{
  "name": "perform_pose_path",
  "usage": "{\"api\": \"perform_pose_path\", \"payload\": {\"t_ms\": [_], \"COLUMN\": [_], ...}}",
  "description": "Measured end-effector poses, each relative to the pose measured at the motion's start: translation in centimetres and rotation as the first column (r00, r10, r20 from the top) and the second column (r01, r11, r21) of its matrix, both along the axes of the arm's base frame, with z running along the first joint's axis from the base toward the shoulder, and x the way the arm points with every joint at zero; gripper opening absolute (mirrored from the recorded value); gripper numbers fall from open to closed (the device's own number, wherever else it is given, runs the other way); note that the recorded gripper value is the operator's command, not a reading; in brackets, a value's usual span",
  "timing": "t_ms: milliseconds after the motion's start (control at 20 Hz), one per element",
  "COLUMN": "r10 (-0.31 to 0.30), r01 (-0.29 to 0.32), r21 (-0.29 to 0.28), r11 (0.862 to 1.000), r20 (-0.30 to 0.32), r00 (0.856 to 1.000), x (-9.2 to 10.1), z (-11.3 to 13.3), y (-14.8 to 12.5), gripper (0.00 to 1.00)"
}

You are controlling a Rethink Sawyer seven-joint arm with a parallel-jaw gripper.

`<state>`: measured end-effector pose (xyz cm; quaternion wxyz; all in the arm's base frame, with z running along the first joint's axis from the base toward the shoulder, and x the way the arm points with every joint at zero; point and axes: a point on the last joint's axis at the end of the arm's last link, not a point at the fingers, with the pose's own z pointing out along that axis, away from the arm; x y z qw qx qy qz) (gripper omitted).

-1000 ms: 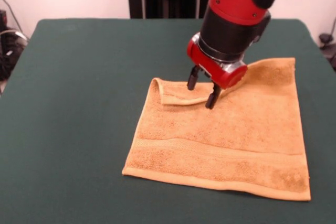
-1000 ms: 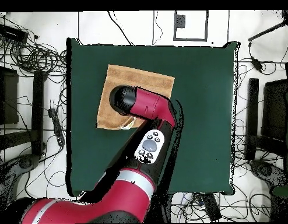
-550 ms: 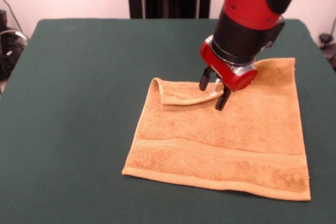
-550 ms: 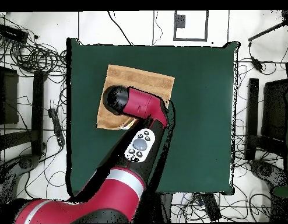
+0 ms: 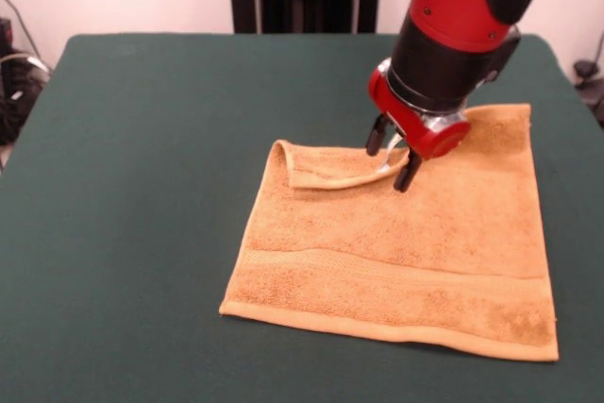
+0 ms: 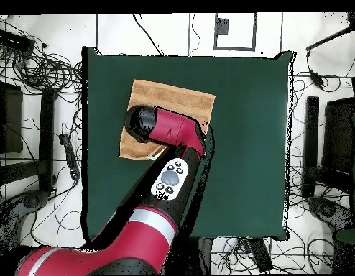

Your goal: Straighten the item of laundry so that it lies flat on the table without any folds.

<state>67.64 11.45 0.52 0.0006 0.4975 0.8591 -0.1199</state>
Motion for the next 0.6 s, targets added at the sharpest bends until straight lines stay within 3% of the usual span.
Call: {"api": "perform_pose_path", "payload": {"t_ms": [600], "r10": [-0.003], "r01": [0.003], "r21": [0.009], "r11": [1.0], "r20": [0.015], "r00": [1.0], "x": [0.6], "z": [1.6], "y": [0.2], "gripper": [1.0]}}
